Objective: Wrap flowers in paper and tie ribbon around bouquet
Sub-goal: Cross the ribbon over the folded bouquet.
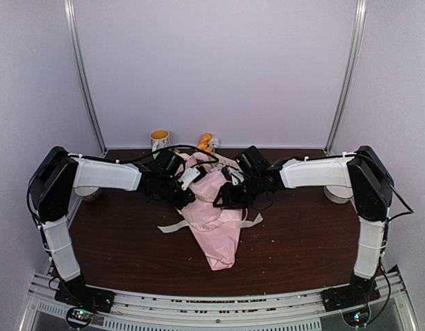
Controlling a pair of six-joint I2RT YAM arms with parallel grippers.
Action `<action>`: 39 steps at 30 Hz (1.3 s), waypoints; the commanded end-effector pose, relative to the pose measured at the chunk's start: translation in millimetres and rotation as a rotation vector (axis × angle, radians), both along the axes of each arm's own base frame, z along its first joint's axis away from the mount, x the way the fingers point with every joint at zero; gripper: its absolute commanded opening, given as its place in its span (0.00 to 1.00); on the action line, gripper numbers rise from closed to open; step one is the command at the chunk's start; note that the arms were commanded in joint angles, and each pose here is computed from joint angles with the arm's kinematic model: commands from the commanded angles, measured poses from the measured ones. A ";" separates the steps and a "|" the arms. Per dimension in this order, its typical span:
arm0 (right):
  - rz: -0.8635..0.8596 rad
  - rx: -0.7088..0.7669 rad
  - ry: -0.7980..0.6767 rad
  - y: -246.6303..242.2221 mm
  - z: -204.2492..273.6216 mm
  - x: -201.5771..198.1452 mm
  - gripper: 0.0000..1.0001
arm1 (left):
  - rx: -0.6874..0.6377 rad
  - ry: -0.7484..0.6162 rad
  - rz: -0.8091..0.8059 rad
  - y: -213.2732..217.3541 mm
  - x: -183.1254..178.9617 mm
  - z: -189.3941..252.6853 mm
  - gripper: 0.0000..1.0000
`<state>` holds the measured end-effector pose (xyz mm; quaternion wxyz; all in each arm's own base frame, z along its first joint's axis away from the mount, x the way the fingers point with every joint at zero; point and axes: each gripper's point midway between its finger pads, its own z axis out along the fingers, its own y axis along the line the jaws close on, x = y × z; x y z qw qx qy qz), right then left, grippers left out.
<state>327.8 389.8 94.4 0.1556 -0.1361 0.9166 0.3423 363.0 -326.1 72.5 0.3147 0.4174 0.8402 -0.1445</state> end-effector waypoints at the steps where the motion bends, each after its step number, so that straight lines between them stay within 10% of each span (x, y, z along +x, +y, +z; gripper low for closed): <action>1: 0.049 0.039 0.027 18.2 -2.8 -4.3 0.35 | -0.059 -0.047 0.003 -5.6 3.7 21.6 0.00; 4: 0.044 0.020 0.017 12.9 -0.7 -4.4 0.00 | -0.066 -0.046 -0.002 -5.9 2.2 23.3 0.00; 13: -0.104 -0.217 -0.212 -35.1 37.4 42.5 0.00 | -0.056 -0.018 -0.025 -3.5 -7.1 14.8 0.00; 39: -0.066 -0.472 -0.277 -57.8 13.6 70.9 0.21 | -0.264 0.120 -0.287 -22.7 -74.0 45.0 0.00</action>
